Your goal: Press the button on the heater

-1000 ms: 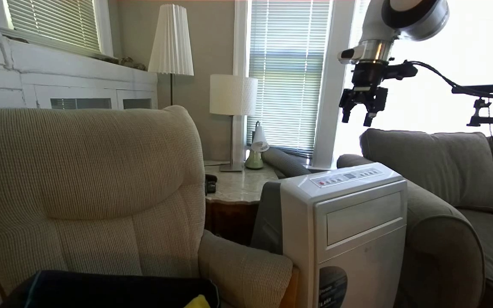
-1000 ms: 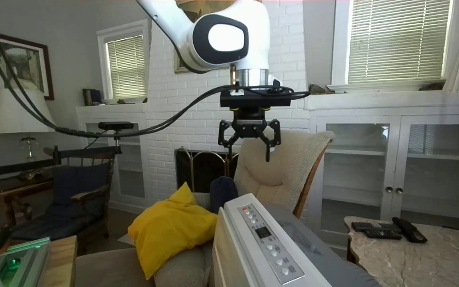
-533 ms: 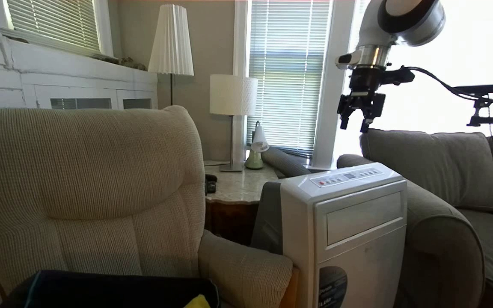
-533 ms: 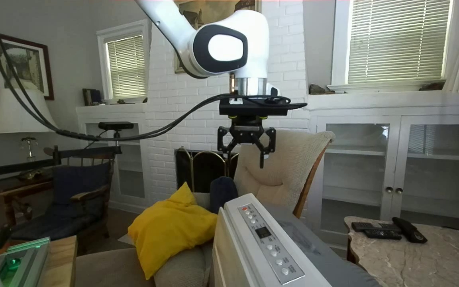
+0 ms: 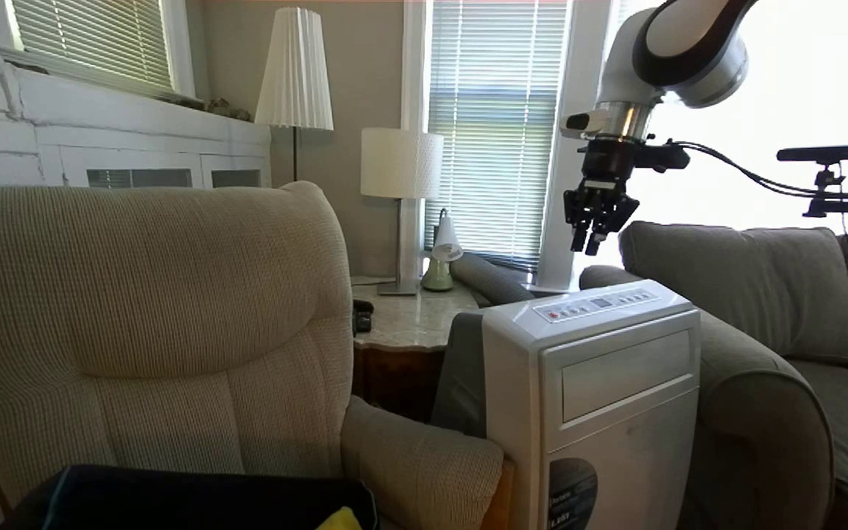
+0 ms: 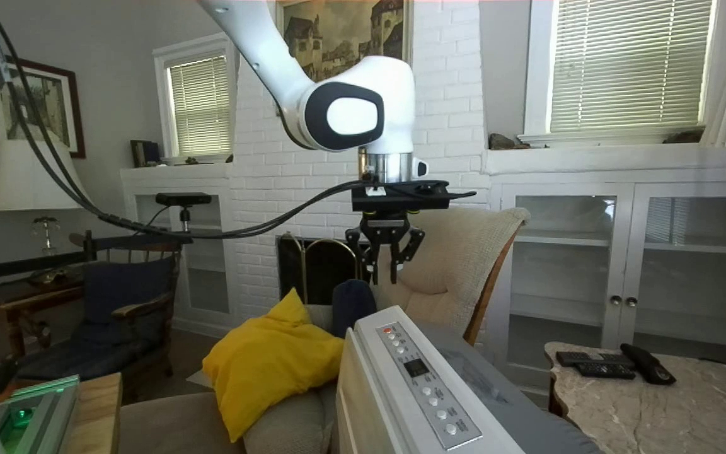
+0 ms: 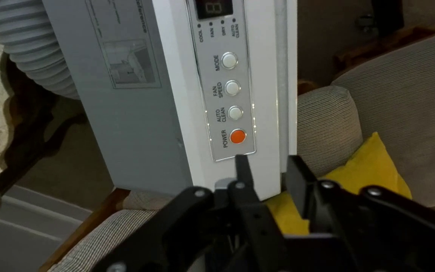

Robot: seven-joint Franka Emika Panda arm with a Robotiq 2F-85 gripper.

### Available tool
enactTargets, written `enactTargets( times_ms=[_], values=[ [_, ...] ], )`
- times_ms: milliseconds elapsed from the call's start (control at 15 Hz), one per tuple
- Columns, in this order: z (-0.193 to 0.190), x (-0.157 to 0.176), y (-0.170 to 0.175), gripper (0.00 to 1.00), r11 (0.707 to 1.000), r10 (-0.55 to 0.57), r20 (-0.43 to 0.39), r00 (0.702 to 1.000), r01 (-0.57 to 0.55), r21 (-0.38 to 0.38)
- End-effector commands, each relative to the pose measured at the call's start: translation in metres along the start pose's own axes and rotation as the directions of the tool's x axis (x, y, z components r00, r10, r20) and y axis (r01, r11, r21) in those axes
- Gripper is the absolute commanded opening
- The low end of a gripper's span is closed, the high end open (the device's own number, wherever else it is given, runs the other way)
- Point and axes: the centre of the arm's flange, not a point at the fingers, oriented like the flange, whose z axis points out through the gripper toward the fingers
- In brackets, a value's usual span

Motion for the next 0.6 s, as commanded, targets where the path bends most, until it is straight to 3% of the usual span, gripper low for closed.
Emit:
enactTargets(
  times_ms=[0, 533],
  values=[
    [0.019, 0.009, 0.006, 0.02, 0.998, -0.061, -0.012, 0.998, 0.061, -0.021],
    [0.058, 0.026, 0.007, 0.00, 0.994, -0.105, 0.007, 0.994, 0.105, -0.025]
  ],
)
